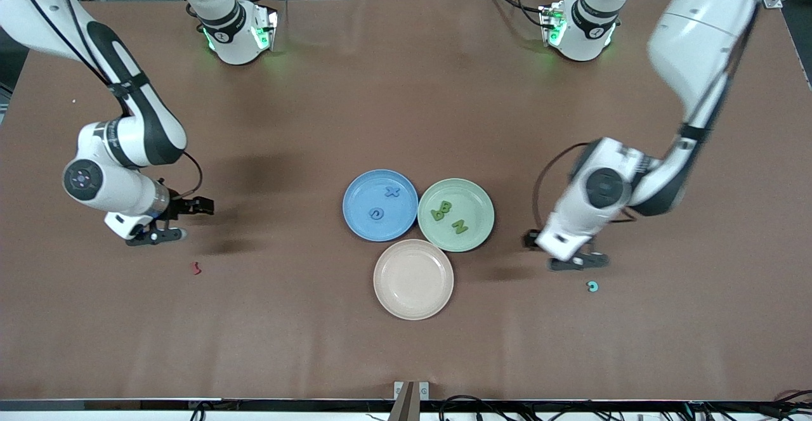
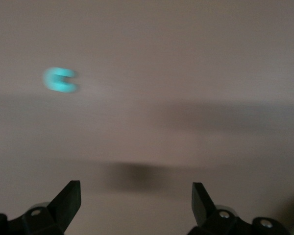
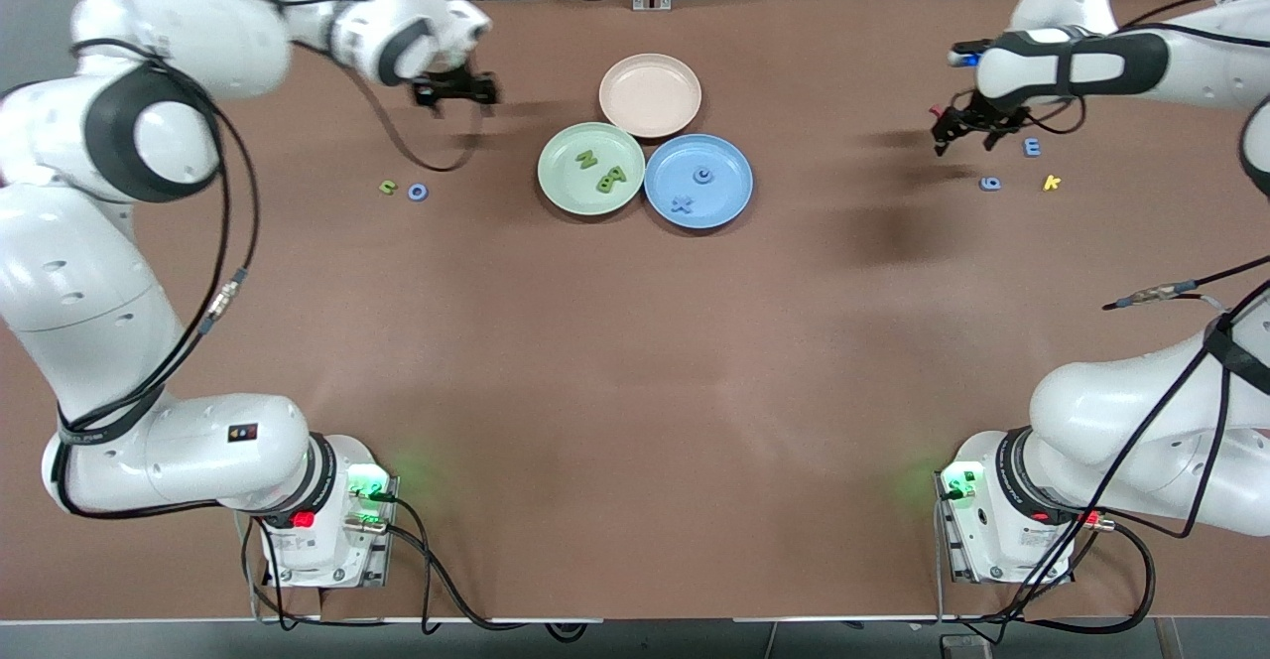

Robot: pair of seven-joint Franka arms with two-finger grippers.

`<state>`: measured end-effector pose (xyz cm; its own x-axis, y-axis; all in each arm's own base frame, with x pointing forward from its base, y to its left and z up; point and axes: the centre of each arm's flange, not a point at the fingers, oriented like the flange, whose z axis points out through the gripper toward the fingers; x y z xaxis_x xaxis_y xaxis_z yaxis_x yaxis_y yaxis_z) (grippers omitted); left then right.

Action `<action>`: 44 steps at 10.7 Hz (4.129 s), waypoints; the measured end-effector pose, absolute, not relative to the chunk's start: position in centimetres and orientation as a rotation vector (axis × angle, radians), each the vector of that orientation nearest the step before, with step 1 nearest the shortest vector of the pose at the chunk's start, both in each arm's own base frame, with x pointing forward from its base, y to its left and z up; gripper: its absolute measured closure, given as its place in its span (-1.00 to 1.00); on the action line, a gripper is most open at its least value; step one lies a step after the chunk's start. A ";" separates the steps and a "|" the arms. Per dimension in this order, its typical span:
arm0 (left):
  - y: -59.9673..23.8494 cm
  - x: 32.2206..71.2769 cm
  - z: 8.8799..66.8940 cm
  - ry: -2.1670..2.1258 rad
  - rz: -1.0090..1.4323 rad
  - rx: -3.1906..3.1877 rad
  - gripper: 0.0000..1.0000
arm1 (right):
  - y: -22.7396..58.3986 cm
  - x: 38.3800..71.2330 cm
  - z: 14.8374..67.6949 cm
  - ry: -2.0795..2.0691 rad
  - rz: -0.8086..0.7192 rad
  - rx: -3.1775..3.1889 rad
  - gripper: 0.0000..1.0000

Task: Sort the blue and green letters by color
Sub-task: 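Place the green N on the green plate with the left gripper, then grasp the blue 6 with the right gripper while the left gripper grasps green u, then place the blue 6 on the blue plate while the left gripper places u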

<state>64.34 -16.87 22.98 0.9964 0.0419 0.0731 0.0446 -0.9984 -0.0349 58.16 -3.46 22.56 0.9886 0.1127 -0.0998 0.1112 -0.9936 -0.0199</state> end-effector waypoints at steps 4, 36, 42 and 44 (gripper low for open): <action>-2.2 62.5 23.0 0.083 -0.014 -3.086 -1.00 | -8.1 54.7 20.2 -0.025 0.020 -3.104 -1.00; -2.7 54.6 18.5 0.746 -0.031 -3.008 0.45 | -3.8 58.0 19.2 -0.028 -0.023 -3.171 0.28; -13.5 61.5 30.4 0.498 -0.172 -3.193 0.45 | 9.7 60.5 23.5 0.247 0.288 -3.003 0.28; -20.0 60.8 32.2 0.369 -0.143 -3.237 0.45 | 14.7 60.5 25.1 0.348 0.336 -2.973 0.28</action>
<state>60.79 -20.00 32.17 0.9706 -0.2189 0.1005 -0.2294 -0.9673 0.1085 60.48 14.68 25.15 0.9486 -0.2128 -0.2344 -0.2415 -0.9651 -0.1015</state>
